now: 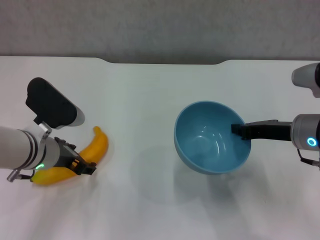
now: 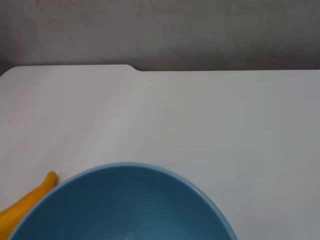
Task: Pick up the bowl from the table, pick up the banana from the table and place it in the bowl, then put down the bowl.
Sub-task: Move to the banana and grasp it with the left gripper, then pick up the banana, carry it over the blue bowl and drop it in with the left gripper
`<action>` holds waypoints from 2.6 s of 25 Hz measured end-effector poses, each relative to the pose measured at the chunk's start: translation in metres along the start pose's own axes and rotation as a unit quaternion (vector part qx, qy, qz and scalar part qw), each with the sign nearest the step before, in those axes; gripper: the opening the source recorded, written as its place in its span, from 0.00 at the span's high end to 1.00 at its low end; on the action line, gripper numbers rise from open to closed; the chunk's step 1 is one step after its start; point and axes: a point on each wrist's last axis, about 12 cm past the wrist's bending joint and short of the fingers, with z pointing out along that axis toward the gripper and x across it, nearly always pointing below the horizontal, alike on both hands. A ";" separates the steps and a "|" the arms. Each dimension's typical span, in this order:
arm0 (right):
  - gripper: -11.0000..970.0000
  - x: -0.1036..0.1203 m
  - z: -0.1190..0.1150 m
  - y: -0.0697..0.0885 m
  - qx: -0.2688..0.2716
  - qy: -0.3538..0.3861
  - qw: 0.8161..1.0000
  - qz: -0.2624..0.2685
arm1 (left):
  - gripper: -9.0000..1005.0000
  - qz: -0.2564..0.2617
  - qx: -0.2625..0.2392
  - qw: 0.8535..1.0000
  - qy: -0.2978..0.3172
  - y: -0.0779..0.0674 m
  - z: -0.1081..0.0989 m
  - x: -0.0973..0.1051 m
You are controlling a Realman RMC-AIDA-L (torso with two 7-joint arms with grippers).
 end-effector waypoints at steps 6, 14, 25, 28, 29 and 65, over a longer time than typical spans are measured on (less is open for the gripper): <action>0.95 0.001 0.000 0.002 -0.002 0.000 1.000 -0.004 | 0.21 -0.009 0.001 1.000 0.002 0.000 0.001 0.004; 0.95 0.004 -0.003 0.001 0.001 -0.002 1.000 -0.005 | 0.28 -0.023 -0.004 1.000 -0.006 0.000 0.003 0.011; 0.95 0.006 -0.004 -0.001 0.004 -0.003 1.000 -0.003 | 0.46 -0.048 -0.015 0.998 -0.034 0.004 -0.003 0.003; 0.95 0.006 -0.005 -0.001 0.004 -0.002 1.000 -0.003 | 0.47 -0.043 -0.030 0.995 -0.082 0.006 -0.020 -0.015; 0.95 0.006 -0.005 -0.001 0.004 -0.003 1.000 -0.003 | 0.47 -0.042 -0.035 0.994 -0.099 0.007 -0.026 -0.021; 0.95 -0.029 0.051 0.038 -0.033 0.041 0.999 -0.013 | 0.47 -0.188 0.192 0.913 -0.306 -0.077 -0.035 -0.074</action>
